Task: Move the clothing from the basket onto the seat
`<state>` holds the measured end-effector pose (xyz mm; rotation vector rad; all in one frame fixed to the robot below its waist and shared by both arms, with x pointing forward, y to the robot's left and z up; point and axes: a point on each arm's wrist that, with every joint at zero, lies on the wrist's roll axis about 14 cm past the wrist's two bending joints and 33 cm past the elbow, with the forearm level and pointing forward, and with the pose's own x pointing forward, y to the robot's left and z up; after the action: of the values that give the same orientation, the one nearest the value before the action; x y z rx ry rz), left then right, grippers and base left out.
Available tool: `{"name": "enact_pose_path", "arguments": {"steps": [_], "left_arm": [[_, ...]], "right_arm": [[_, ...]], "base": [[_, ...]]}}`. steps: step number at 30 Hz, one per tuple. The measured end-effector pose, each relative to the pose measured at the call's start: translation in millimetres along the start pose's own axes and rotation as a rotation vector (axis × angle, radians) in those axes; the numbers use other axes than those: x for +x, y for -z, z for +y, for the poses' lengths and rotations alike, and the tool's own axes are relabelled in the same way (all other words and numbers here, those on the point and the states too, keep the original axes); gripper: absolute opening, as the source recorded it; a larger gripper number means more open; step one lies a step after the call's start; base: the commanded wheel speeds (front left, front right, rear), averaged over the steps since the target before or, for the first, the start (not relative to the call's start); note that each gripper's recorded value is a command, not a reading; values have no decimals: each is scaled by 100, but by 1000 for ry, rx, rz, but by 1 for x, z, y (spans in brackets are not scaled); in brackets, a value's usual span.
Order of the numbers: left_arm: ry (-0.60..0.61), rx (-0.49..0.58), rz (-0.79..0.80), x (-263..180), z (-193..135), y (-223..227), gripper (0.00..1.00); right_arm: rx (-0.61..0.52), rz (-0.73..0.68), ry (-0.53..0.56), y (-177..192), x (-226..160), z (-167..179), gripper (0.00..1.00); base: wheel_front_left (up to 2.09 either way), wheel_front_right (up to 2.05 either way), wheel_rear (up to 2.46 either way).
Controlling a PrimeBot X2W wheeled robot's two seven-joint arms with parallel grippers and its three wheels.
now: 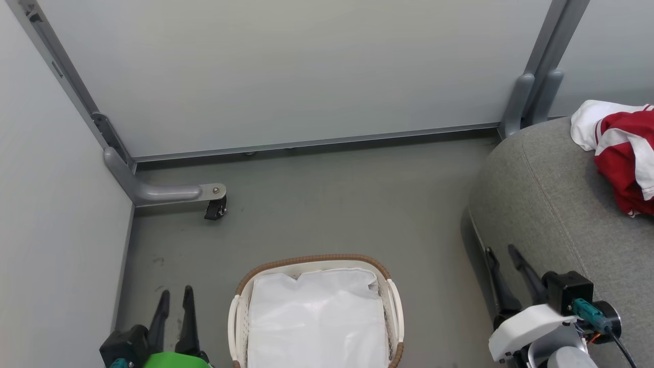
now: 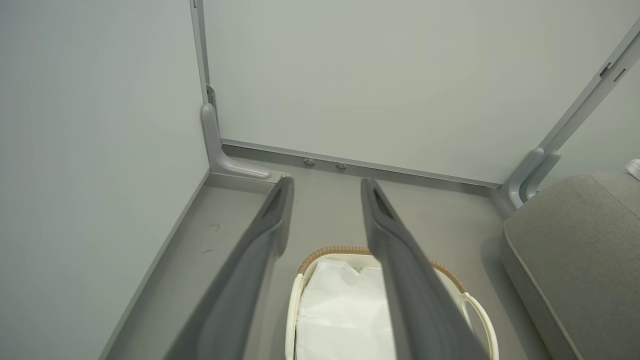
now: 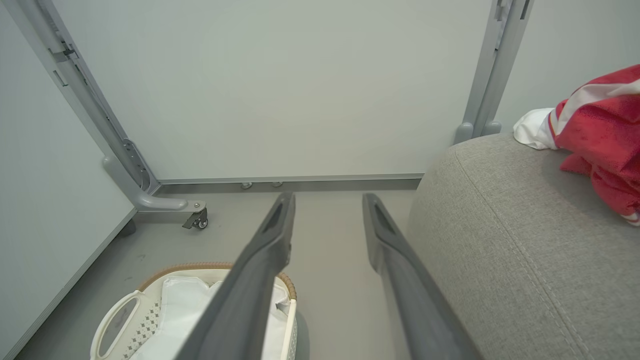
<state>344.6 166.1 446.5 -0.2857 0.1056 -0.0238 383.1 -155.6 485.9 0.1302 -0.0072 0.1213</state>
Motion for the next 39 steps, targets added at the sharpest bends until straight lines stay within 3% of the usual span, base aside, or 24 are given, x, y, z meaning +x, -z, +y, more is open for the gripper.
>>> {"name": "enact_pose_path", "arguments": {"steps": [5, 39], "left_arm": [[-13, -14, 44, -3, 3, 13, 0], [-110, -522, 32, 9, 21, -4, 0]], "right_arm": [[27, 67, 16, 21, -9, -1, 0], [589, 54, 159, 14, -8, -27, 0]], "base": [[0, 0, 0], [0, 0, 0]]}}
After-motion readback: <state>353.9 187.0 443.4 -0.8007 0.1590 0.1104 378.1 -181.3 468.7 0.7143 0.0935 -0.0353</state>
